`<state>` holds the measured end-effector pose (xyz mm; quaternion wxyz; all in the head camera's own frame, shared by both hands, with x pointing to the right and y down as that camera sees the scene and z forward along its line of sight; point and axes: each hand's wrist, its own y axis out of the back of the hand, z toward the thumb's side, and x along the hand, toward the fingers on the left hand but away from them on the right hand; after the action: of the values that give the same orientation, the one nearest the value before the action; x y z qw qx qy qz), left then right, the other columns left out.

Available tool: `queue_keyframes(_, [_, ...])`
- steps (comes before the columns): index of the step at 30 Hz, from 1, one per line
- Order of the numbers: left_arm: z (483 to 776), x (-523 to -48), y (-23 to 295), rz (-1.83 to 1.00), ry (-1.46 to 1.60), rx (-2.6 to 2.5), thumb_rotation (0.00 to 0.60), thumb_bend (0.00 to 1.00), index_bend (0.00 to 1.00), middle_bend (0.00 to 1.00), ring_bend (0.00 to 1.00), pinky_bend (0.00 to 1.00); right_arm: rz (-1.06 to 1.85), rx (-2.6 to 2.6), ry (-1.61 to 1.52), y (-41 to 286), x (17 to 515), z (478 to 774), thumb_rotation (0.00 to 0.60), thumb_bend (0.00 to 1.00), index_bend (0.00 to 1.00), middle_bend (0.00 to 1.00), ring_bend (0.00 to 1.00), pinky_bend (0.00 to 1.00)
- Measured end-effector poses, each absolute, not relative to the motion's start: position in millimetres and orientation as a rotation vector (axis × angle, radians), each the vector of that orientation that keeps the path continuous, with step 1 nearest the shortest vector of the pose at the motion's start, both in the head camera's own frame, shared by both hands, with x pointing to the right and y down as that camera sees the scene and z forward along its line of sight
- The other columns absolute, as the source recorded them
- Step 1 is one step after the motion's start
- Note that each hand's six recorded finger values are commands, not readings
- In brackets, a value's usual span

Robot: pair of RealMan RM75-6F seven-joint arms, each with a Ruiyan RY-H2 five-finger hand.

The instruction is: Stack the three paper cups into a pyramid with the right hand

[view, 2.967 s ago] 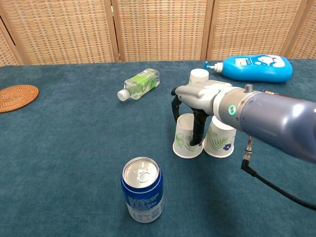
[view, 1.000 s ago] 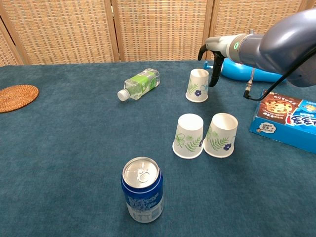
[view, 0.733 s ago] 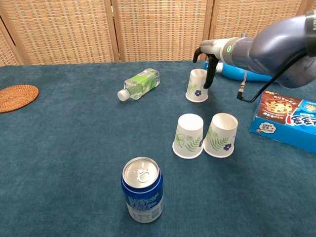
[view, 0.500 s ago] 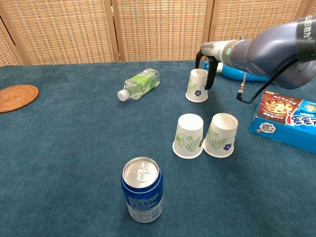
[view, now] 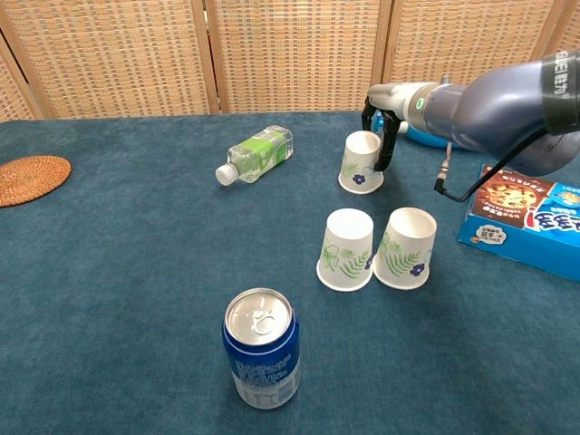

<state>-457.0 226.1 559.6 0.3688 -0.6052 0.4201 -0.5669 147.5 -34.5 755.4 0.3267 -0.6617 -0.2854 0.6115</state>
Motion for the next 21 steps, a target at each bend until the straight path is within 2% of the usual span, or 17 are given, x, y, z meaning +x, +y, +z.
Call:
queue_keyframes(14, [558.4, -459.2, 226.5, -1.453, 1.088, -1.556, 0.6, 0.24, 0.0, 0.0, 0.0, 0.06, 1.597, -1.725, -0.748, -26.5, 148.4, 748.8, 0.6, 0.11, 0.62, 0.09, 0.0, 0.15])
queue_keyframes(21, [558.3, -459.6, 225.9, -1.454, 1.09, -1.556, 0.6, 0.24, 0.0, 0.0, 0.0, 0.06, 1.576, -1.725, -0.775, -30.9, 147.1, 731.5, 0.6, 0.11, 0.62, 0.1, 0.0, 0.15])
